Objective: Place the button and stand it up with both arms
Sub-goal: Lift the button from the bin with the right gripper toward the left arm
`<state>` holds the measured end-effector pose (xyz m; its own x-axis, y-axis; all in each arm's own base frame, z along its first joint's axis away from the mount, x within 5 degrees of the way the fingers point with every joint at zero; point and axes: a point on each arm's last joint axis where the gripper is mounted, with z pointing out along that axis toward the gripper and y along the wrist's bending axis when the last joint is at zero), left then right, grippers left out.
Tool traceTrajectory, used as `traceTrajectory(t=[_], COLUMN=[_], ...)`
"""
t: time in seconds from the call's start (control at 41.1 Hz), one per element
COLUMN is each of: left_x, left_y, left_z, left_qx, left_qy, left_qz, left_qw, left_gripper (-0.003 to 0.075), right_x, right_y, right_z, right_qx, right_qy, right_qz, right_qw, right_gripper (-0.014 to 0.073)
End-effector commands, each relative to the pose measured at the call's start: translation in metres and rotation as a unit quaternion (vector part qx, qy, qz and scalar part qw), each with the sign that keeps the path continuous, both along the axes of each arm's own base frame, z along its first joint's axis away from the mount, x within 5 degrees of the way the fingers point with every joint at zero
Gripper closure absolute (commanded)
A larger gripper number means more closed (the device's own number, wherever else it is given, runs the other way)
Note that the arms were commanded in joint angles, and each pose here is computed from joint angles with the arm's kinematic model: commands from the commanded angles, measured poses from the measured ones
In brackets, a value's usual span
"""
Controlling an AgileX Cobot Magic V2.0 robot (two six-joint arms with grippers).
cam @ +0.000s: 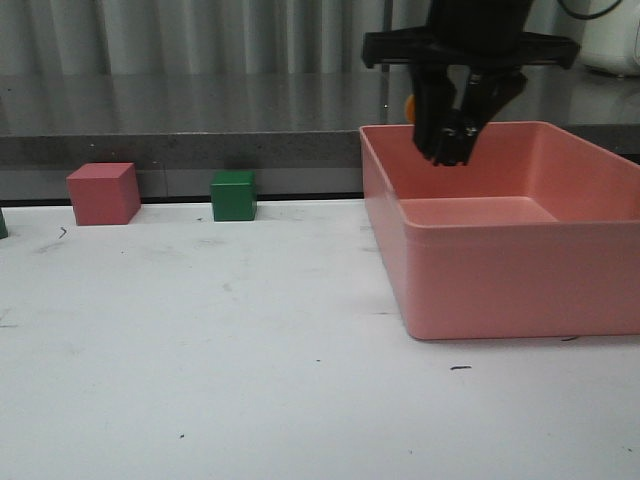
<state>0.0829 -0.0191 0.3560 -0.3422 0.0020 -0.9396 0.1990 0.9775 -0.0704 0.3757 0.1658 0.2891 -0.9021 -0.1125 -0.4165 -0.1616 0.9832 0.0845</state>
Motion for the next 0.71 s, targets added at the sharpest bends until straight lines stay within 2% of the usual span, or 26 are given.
traceTrajectory(t=[0.0, 0.195, 0.365, 0.681], left_x=[0.003, 0.003, 0.003, 0.003], left_y=[-0.001, -0.001, -0.001, -0.001], left_z=[0.016, 0.016, 0.016, 0.016], left_qx=[-0.020, -0.020, -0.020, -0.020], left_qy=[-0.047, -0.047, -0.047, -0.047], left_qz=[0.000, 0.000, 0.000, 0.000], left_qw=[0.999, 0.999, 0.999, 0.999], left_gripper=[0.0281, 0.0281, 0.0281, 0.0281], right_x=[-0.022, -0.050, -0.063, -0.058], right_y=[0.027, 0.081, 0.115, 0.171], right_z=[0.037, 0.032, 0.016, -0.014], right_qx=[0.034, 0.060, 0.078, 0.066], right_qy=[-0.050, -0.046, -0.029, 0.025], right_qz=[0.038, 0.078, 0.080, 0.071], right_qw=[0.997, 0.994, 0.993, 0.995], right_gripper=[0.0358, 0.0356, 0.0356, 0.0356])
